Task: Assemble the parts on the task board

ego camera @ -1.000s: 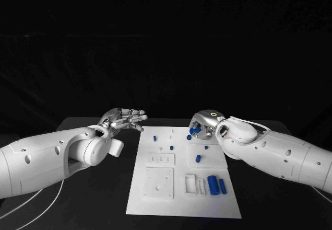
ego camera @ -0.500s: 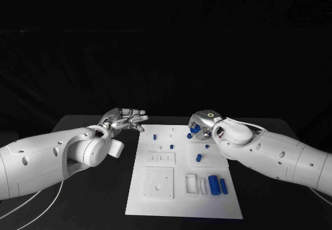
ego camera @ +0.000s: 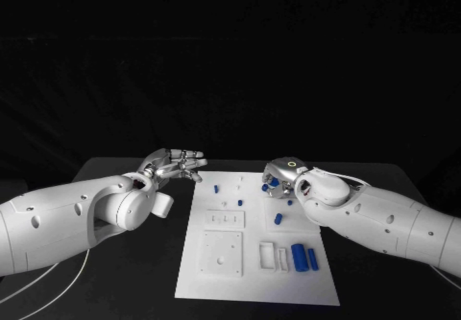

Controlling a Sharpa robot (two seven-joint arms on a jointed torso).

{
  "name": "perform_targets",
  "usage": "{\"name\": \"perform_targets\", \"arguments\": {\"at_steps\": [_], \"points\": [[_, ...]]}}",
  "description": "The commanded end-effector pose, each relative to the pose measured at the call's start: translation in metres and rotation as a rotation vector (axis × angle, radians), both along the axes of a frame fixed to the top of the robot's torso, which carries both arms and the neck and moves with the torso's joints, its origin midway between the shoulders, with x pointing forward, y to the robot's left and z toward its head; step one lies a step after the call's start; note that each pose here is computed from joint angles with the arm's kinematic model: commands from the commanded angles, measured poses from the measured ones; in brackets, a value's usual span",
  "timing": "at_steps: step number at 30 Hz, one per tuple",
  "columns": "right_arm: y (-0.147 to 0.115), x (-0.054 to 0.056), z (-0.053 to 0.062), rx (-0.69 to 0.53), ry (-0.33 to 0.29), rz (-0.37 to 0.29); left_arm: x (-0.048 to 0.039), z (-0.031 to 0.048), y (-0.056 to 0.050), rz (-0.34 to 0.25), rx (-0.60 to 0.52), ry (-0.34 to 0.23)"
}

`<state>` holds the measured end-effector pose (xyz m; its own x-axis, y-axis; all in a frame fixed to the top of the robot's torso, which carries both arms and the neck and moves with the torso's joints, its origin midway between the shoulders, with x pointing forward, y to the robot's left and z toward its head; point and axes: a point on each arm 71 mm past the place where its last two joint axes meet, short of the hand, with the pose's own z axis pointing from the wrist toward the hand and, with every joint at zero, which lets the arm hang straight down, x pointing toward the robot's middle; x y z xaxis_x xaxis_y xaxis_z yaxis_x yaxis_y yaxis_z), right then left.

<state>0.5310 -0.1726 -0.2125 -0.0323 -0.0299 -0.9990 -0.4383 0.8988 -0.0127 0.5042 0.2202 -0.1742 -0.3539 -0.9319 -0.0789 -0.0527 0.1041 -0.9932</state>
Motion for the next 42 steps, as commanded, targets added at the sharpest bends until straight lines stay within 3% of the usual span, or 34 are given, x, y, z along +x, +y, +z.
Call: {"name": "perform_targets", "arguments": {"at_steps": [1,22,33,42], "points": [[0.0006,-0.0004,-0.0020,-0.031,0.010,0.003,0.0001,0.0029,-0.0017,-0.016,-0.003,-0.007],[0.0042,-0.0011,-0.0037,-0.034,0.014,0.013,0.0020,0.0030,-0.0010,-0.015,-0.002,-0.006],[0.0036,-0.0016,0.0029,0.011,-0.058,-0.002,0.0051,0.0023,0.0017,-0.006,0.003,-0.006],[0.0032,-0.0026,0.0054,0.026,-0.081,-0.006,0.0064,0.0019,0.0039,-0.003,0.005,-0.004]]}}
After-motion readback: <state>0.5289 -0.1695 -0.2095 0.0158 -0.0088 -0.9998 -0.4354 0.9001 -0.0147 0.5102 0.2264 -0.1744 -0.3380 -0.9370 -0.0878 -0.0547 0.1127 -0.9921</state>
